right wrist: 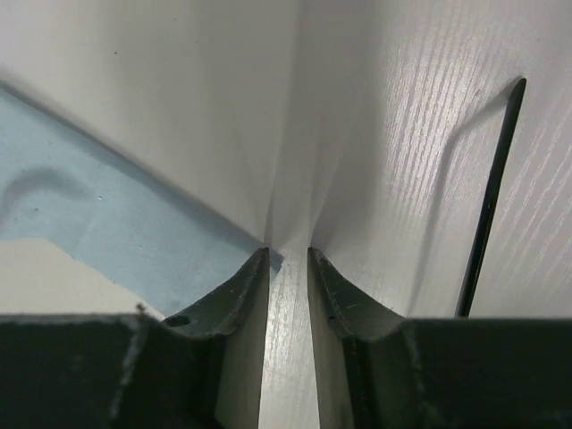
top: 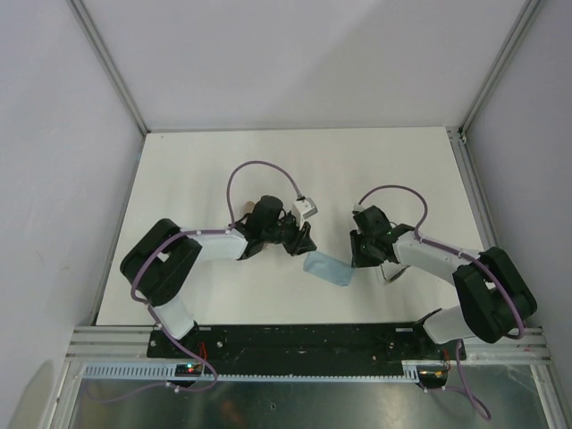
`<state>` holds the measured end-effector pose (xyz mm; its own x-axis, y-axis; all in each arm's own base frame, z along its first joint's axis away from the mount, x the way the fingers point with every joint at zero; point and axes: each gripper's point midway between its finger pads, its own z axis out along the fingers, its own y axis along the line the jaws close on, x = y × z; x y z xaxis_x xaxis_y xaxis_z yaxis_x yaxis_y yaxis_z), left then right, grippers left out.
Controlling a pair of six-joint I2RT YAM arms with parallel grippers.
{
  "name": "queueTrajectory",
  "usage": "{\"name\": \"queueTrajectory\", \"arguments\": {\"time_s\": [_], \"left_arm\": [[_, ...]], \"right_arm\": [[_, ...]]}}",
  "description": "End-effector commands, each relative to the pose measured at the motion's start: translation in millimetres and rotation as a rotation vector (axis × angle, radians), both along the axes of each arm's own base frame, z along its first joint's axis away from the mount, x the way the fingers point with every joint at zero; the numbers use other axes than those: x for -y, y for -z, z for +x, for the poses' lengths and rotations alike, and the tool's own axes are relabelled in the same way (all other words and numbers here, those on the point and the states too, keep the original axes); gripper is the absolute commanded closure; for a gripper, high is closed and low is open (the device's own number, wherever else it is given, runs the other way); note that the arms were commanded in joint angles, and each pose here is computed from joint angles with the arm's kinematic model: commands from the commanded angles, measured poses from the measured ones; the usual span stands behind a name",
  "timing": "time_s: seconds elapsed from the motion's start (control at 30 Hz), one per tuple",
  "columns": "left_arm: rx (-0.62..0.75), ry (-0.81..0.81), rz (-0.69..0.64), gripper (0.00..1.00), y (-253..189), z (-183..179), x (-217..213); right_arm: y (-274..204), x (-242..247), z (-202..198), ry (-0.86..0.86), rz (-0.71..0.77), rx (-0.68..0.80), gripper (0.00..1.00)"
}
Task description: Organize the sunglasses
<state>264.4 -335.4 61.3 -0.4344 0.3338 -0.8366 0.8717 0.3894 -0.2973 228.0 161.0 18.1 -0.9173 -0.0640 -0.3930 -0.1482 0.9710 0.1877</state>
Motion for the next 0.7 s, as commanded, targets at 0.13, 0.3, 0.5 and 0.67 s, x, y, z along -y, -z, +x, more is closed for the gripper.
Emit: {"name": "queueTrajectory", "arguments": {"time_s": [0.13,0.3,0.5,0.67], "left_arm": [[0.047,0.039,0.017,0.71,-3.4,7.4,3.6],[0.041,0.06,0.019,0.72,-2.9,5.2,4.9],[0.034,0.081,0.017,0.73,-1.2,4.0,7.4],[0.037,0.09,0.02,0.73,-0.4,5.1,8.8]], "right_arm": [[10.2,-7.7,-6.9,-0.072,-0.01,-0.03,0.74],[11.1,-12.2,-14.4,-0.095,-0.012,-0.045,0.72],[8.6,-11.5,-17.6,-0.092,-0.011,-0.052,0.72],[9.4,-5.4,-20.4,-0.056,-0.037,-0.063,0.75]]}}
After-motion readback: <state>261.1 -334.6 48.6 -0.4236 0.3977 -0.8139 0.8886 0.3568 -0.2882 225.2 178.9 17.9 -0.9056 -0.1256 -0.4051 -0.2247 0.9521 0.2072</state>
